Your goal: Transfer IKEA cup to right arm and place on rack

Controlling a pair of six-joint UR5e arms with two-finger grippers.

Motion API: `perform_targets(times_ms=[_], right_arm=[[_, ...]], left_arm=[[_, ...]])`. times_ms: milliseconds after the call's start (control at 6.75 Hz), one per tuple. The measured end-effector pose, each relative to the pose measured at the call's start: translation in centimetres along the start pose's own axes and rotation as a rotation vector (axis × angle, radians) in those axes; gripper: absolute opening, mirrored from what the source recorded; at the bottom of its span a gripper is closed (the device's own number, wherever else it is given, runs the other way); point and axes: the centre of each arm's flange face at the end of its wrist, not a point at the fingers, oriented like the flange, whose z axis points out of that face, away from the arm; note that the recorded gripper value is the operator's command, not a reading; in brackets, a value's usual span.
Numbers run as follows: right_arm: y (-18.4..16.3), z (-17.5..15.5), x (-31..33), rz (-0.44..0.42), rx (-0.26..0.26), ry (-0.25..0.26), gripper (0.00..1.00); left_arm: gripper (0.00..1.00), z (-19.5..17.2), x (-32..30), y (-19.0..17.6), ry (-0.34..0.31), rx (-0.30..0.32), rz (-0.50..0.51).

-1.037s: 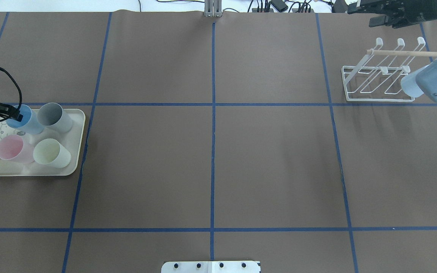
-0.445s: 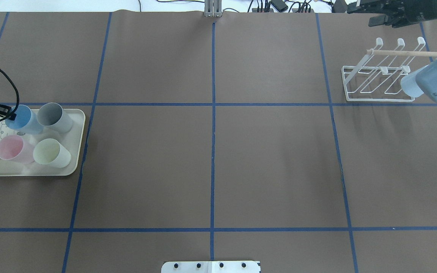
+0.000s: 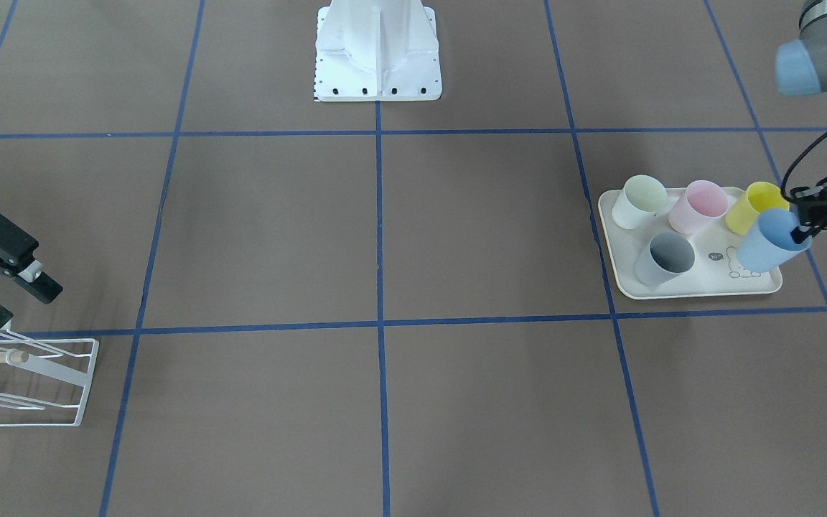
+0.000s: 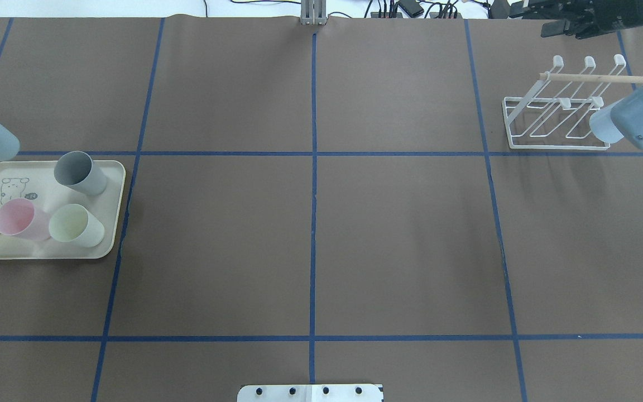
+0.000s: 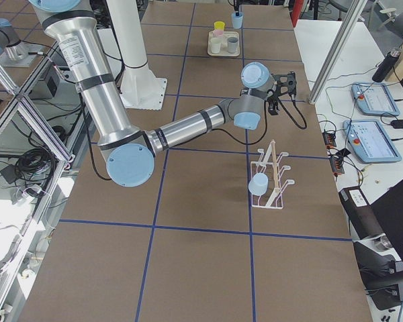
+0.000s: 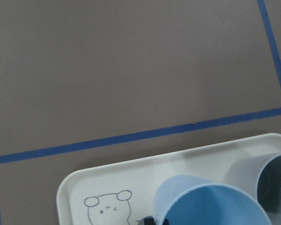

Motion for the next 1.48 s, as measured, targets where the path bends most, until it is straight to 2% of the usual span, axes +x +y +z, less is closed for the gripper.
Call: perform_targets(times_ms=[296, 445, 593, 889, 1037, 1334, 1482], right_arm=[[1.0, 1.0, -0.7, -0.011, -0.019, -0.01, 1.0], [1.7, 1.9, -1.2, -0.016, -0.031, -0.014, 1.0], [2.2, 2.8, -1.9, -0.016, -0.036, -0.018, 1.0], [2.7, 4.7, -5.0, 0.031, -0.022, -0.043, 1.0], [3.2, 6.1, -7.4, 0.068, 0.003, -0.061, 1.0], [5.3, 8.8, -12.8, 0.18, 0.051, -0.121, 1.0], [6.9, 9.9, -15.2, 0.247, 0.073, -0.182, 1.0]], left_arm=[[0.0, -4.2, 0.6, -3.9, -0.065, 0.143, -0.142], [0.0, -5.4, 2.3, -5.6, -0.061, 0.203, -0.255], [0.0, -6.1, 5.3, -6.9, -0.024, 0.243, -0.385], [0.0, -4.1, 15.9, -7.7, 0.073, 0.295, -0.636], [0.0, -2.1, 21.3, -6.6, 0.135, 0.33, -0.735], [0.0, 0.0, 28.7, -3.4, 0.322, 0.376, -0.916], [0.0, 0.0, 31.2, -2.1, 0.452, 0.382, -1.019]])
